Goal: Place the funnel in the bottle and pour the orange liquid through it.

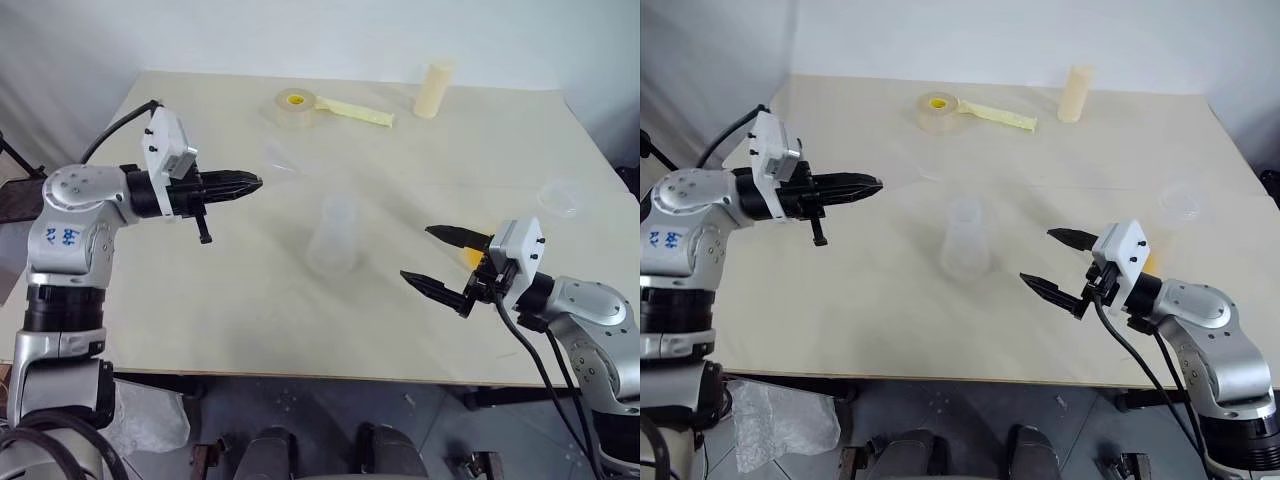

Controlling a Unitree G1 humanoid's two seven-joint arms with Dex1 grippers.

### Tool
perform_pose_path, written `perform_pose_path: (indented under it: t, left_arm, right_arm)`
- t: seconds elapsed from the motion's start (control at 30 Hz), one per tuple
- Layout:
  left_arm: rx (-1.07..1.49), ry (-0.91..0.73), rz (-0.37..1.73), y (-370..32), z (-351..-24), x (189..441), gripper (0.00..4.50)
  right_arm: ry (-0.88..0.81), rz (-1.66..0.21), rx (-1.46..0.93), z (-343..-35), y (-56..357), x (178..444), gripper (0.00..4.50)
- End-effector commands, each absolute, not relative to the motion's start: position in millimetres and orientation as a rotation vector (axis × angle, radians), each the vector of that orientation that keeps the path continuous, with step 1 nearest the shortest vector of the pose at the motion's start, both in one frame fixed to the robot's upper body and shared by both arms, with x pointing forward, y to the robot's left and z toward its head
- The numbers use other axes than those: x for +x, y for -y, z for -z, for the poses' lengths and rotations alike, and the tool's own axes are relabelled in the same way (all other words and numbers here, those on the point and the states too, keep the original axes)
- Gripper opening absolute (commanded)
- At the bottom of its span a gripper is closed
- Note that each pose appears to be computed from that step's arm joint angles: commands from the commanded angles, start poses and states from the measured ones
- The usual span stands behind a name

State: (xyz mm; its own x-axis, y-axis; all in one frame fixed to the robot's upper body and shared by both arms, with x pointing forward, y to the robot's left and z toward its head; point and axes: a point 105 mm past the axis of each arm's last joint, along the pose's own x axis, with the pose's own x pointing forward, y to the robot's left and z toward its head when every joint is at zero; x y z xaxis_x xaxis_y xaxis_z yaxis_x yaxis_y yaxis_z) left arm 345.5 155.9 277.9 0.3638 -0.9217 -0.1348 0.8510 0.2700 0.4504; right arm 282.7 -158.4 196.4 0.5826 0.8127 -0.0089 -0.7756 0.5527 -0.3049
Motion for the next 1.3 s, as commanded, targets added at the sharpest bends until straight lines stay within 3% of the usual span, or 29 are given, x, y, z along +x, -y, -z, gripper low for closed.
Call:
perform_pose_path:
  t: [0.03,0.47,0.9,1.3]
  left_arm:
    - [0.626,0.183,1.274,-151.8,-291.2,345.7,0.01]
    - [0.919,0.147,1.451,-127.7,-296.6,363.8,0.01]
    - [1.039,0.146,1.41,-119.5,-300.9,379.8,0.01]
    - [1.251,0.186,1.455,-93.7,-307.3,378.3,0.01]
  right_arm:
    - [0.201,-0.96,-0.315,-208.9,154.6,276.9,4.5]
    - [0.225,-0.944,-0.309,-214.5,153.2,272.1,4.5]
    - [0.221,-0.899,-0.292,-206.8,152.3,266.6,4.5]
    - [0.225,-0.892,-0.299,-205.9,151.9,271.7,4.5]
